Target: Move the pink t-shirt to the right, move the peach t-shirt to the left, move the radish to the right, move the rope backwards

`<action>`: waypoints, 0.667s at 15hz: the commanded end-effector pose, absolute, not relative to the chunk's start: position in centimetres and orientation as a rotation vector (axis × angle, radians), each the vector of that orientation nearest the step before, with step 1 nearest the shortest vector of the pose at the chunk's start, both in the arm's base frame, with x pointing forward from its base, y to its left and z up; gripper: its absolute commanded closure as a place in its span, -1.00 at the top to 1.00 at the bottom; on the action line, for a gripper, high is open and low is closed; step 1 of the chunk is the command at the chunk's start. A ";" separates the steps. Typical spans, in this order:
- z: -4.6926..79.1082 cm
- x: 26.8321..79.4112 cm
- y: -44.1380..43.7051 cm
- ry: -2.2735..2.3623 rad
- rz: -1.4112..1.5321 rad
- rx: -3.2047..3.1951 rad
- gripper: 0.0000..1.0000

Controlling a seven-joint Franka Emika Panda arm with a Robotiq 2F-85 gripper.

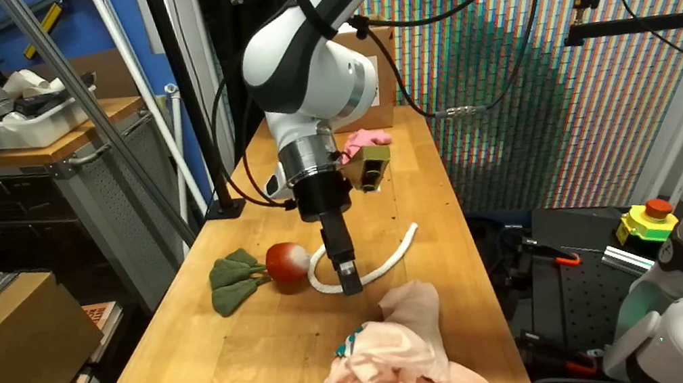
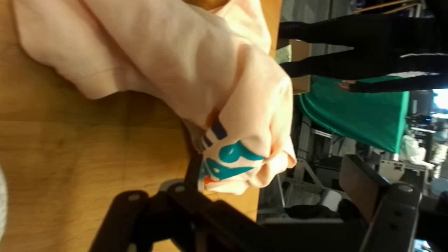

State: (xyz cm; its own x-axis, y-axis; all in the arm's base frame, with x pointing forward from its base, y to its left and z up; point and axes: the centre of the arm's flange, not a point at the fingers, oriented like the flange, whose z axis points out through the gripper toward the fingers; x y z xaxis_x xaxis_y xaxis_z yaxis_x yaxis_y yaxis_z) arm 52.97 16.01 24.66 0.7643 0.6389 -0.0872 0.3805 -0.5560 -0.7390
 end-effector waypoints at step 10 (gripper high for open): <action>24.9 56.8 18.8 -1.040 0.087 -2.850 1.00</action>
State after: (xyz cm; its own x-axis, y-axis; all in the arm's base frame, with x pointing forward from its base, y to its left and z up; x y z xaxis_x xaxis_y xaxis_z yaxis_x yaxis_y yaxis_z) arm 56.45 18.47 25.02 0.7444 0.6661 -0.0466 0.6350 -0.7277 -0.2591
